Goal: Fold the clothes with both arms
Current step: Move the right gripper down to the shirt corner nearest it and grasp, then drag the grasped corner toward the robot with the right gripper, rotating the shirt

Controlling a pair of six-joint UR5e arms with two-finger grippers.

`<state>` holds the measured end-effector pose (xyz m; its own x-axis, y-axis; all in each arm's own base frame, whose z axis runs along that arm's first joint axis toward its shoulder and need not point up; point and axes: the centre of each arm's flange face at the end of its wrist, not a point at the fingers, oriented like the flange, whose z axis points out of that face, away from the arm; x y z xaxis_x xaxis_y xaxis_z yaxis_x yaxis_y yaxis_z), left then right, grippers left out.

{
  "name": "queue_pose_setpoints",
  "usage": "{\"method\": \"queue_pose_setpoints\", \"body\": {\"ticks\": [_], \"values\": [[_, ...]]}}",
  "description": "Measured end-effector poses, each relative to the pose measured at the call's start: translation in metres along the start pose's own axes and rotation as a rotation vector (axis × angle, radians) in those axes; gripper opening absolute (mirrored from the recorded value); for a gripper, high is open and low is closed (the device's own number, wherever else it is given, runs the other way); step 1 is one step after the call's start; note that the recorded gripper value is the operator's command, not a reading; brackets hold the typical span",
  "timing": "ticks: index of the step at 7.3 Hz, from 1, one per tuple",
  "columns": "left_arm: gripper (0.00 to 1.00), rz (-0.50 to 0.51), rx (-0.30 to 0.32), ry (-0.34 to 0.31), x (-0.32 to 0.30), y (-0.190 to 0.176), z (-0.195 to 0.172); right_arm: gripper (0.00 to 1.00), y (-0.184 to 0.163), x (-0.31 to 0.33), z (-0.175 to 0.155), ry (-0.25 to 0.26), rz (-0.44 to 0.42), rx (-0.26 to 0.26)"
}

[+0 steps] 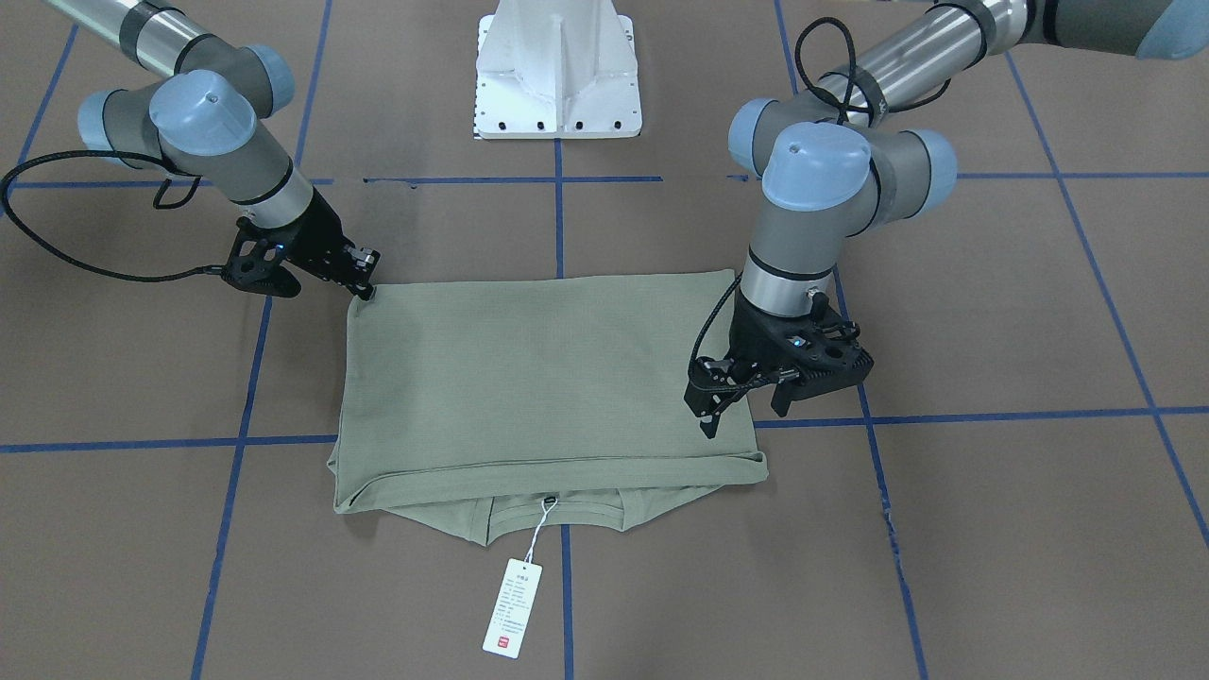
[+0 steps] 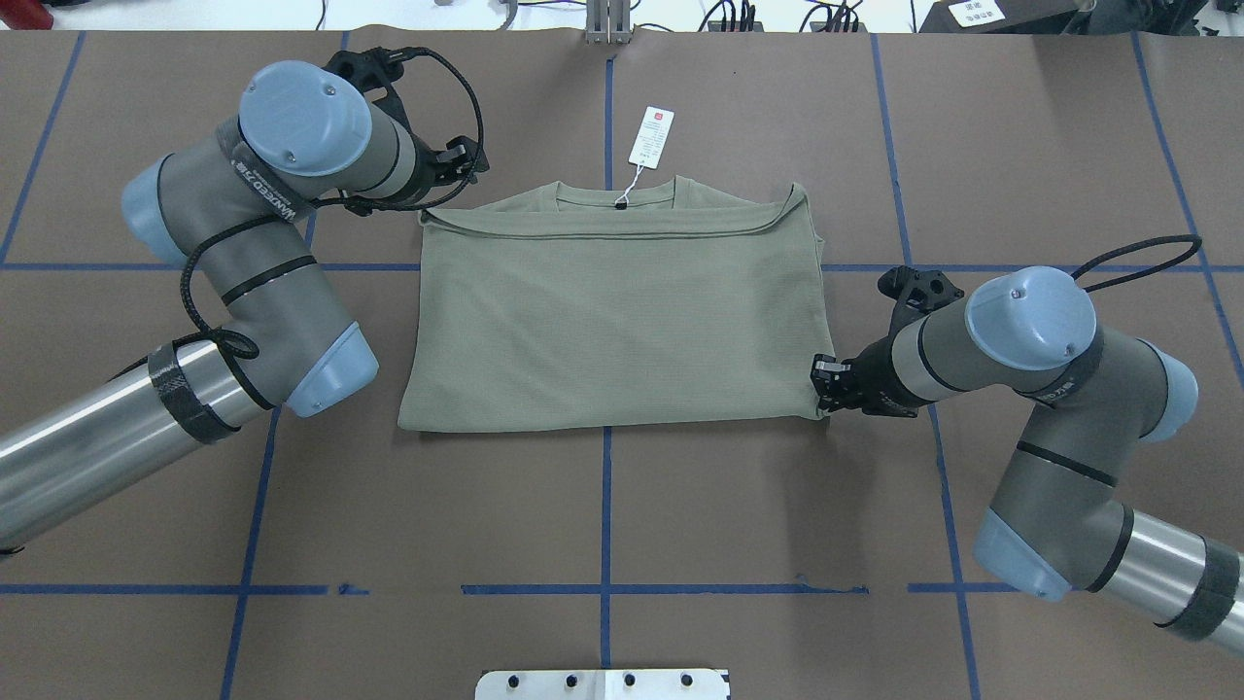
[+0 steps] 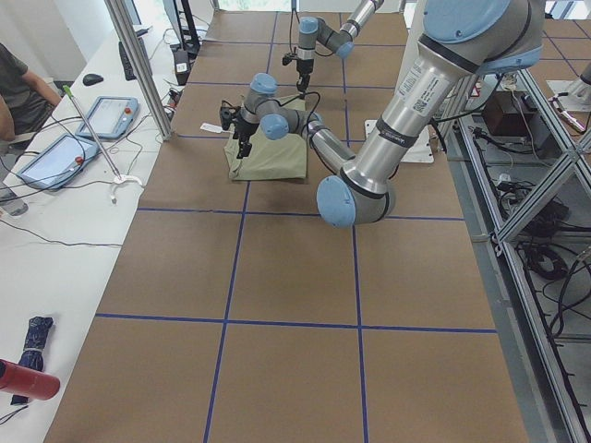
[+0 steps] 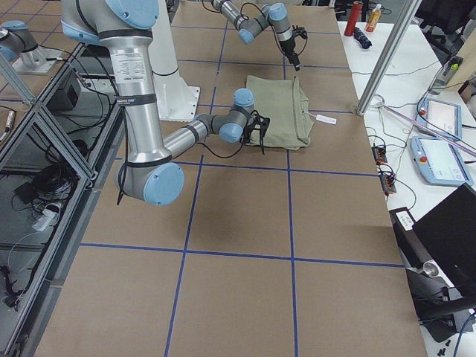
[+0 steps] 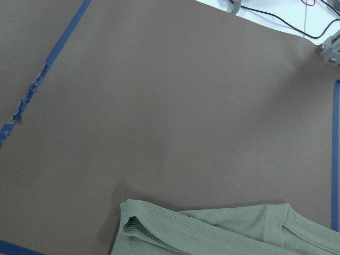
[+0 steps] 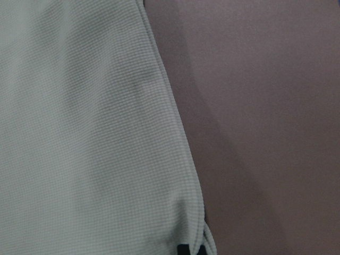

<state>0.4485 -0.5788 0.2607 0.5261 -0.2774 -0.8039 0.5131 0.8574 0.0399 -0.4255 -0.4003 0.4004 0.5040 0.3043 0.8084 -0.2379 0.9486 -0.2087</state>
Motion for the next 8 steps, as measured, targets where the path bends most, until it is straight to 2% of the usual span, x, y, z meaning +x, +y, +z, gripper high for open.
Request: {"method": "queue_pose_setpoints", "body": {"ticks": [2,3,5,8], "values": [[0.99,0.001,0.001,0.009,0.003,0.0,-0.005,0.0,0.015,0.005,-0.008,-0.007,-0.015,-0.027],[0.99,0.001,0.002,0.018,0.005,0.001,-0.009,0.0,0.041,0.015,-0.016,-0.009,-0.038,-0.067],[0.99,-0.001,0.005,0.021,0.002,0.001,-0.013,0.0,0.104,0.045,-0.035,0.012,-0.086,-0.164],[0.99,-0.004,0.019,0.02,-0.013,0.003,-0.018,0.0,0.201,0.09,-0.041,0.103,-0.138,-0.343]]}}
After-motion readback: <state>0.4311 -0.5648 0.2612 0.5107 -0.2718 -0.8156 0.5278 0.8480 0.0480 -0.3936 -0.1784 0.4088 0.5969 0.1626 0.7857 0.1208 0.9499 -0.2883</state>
